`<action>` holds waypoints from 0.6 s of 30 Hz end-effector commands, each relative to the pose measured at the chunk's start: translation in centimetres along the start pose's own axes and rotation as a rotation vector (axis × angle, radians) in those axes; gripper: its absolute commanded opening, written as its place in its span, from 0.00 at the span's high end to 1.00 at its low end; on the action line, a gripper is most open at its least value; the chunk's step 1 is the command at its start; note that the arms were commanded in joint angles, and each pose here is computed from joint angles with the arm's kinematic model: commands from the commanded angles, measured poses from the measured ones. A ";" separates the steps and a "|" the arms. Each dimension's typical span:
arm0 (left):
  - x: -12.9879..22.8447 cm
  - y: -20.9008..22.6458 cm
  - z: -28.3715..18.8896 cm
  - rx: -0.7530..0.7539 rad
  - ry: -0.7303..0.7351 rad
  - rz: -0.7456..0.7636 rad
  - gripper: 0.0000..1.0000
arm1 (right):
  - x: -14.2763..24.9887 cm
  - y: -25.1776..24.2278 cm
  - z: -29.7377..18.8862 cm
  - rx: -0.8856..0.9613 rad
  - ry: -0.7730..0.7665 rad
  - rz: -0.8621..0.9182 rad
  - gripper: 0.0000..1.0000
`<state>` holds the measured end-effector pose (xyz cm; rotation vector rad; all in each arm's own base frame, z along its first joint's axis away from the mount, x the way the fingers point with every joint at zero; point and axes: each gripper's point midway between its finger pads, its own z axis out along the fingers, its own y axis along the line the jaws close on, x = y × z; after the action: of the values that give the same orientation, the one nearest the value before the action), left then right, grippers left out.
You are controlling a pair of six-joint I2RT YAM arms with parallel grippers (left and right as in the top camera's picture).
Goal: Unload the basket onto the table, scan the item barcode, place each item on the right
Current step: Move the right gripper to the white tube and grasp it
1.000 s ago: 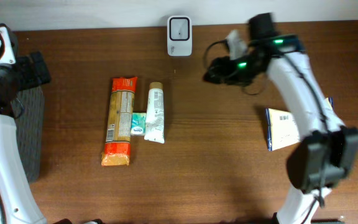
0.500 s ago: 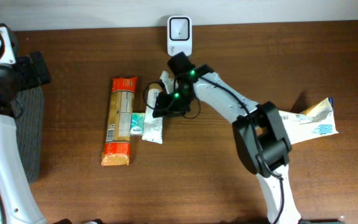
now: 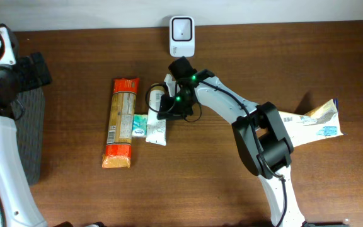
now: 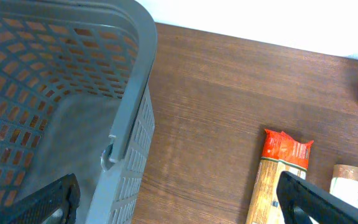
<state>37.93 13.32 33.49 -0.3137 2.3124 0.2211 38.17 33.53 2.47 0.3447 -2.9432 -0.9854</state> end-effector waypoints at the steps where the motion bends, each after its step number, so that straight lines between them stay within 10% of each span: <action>1: -0.4 0.2 -0.5 -0.007 -0.017 0.015 0.01 | 0.9 0.1 1.4 0.010 0.025 -0.010 0.70; 18: -0.4 0.2 -0.5 -0.007 -0.017 0.014 0.01 | -0.2 -1.6 -3.8 0.314 -0.070 -0.071 0.96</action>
<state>37.94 13.30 33.49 -0.3133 2.3124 0.2210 36.63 33.57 3.01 0.3724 -2.9608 -0.8621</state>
